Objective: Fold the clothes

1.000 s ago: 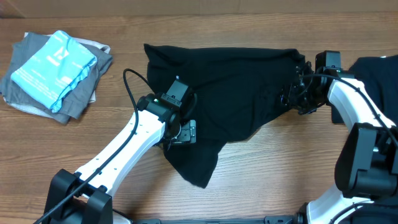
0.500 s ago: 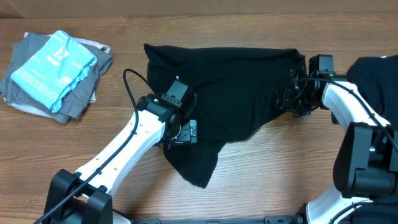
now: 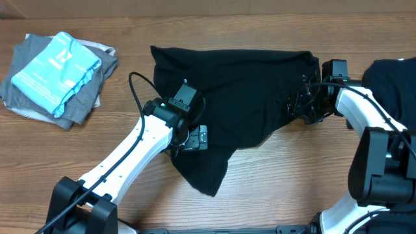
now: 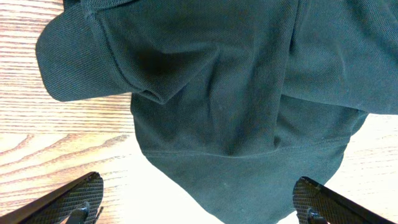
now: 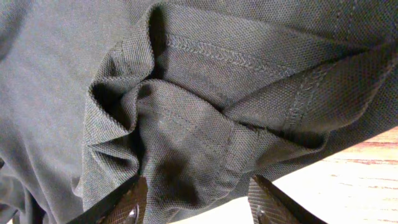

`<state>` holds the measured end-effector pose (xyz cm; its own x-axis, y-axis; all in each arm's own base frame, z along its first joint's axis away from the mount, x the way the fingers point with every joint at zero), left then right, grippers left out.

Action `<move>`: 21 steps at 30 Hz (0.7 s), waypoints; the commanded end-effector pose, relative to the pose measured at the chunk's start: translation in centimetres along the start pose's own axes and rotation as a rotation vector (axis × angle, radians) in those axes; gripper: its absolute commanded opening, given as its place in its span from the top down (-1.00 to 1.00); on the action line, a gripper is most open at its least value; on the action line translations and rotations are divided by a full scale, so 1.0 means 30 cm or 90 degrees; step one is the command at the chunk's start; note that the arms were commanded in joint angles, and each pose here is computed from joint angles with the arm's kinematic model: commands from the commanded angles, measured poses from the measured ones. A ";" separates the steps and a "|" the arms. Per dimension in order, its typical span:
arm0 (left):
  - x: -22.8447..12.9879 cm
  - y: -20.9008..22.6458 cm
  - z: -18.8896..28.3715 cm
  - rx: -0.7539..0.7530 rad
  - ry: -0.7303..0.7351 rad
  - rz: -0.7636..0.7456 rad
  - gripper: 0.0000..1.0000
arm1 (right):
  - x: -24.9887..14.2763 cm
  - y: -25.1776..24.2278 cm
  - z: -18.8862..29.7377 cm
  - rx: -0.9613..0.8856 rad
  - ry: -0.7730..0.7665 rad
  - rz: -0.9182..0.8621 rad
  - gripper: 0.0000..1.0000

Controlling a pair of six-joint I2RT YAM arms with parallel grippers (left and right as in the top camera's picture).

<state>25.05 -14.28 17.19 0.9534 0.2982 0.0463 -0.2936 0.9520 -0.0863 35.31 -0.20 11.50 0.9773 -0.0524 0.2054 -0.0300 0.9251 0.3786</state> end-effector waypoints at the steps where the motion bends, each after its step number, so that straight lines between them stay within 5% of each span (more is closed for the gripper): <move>1: -0.006 0.009 0.007 0.003 -0.003 -0.010 -1.00 | -0.002 0.001 -0.007 0.006 0.001 -0.005 -0.05; 8: -0.006 0.008 0.007 0.003 -0.003 -0.009 -1.00 | -0.004 0.001 -0.007 0.006 0.003 -0.020 0.05; 18: -0.006 0.008 0.007 0.003 -0.003 -0.010 -1.00 | -0.023 -0.014 -0.043 0.006 -0.010 -0.034 -0.09; 21: -0.006 0.009 0.007 0.003 -0.003 -0.009 -1.00 | -0.025 -0.015 -0.046 0.006 -0.012 -0.033 0.16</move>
<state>24.94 -14.23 17.18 0.9537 0.2980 0.0411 -0.2941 0.9523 -0.0808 35.06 -0.16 10.29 0.9722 -0.1023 0.2106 0.0124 0.9208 0.3897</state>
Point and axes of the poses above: each gripper's point midway between its finger pads, its own z axis back along the fingers, its own y axis along the line the jaws close on, x = y × z, the point moved 9 cm from there along z, back along the fingers, and after that the axes turned 14 degrees about z, right-handed, at the moved point
